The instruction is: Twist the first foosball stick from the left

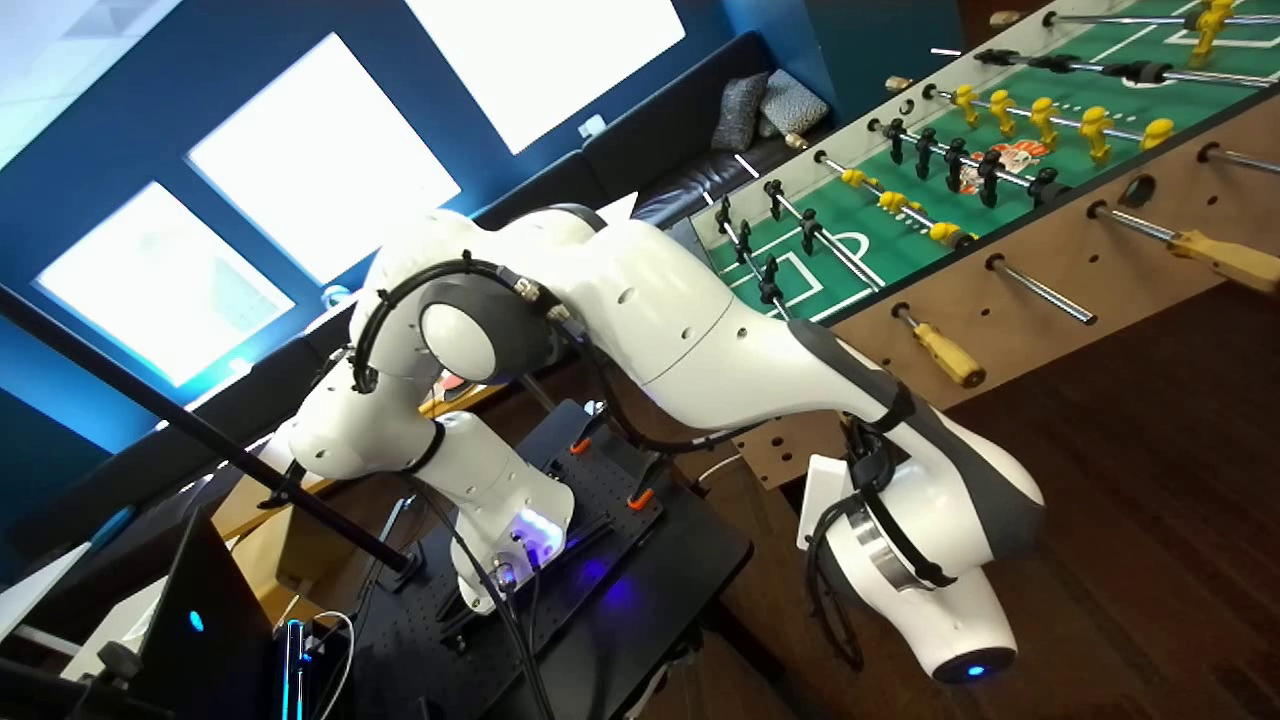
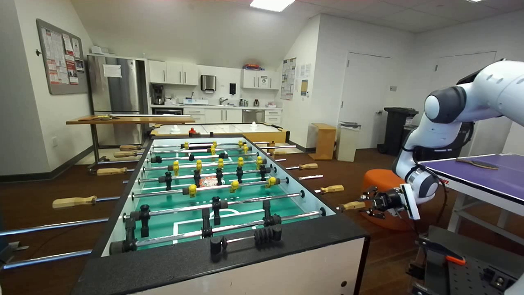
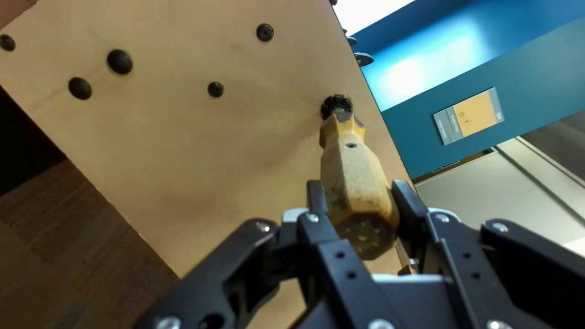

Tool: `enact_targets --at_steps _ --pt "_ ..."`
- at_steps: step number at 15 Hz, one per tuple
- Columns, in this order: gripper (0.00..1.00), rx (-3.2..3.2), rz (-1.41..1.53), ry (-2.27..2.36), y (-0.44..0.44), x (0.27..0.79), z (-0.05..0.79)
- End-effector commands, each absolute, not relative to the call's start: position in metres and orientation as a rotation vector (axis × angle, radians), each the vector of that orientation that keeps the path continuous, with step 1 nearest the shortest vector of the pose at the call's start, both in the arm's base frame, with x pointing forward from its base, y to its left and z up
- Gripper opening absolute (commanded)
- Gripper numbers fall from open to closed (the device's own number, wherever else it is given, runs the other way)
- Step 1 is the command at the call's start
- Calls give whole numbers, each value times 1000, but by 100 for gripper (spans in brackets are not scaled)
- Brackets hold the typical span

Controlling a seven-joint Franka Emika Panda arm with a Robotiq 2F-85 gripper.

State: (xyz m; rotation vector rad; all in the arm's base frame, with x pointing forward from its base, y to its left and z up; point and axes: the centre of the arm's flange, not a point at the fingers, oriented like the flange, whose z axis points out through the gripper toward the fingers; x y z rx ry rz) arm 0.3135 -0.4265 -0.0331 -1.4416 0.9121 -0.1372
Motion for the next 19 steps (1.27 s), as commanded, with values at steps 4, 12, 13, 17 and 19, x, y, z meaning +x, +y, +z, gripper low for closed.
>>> enact_targets --at_steps 4,12,13,17,19 --pt "14 -1517 -385 916 -429 327 -20" --pt "96 -1586 -559 1142 -449 332 -9" --pt "99 -1608 -560 1195 -452 332 -5" --pt "100 -1675 -438 1342 -453 318 20" --pt "100 -1708 -377 1378 -452 314 31"
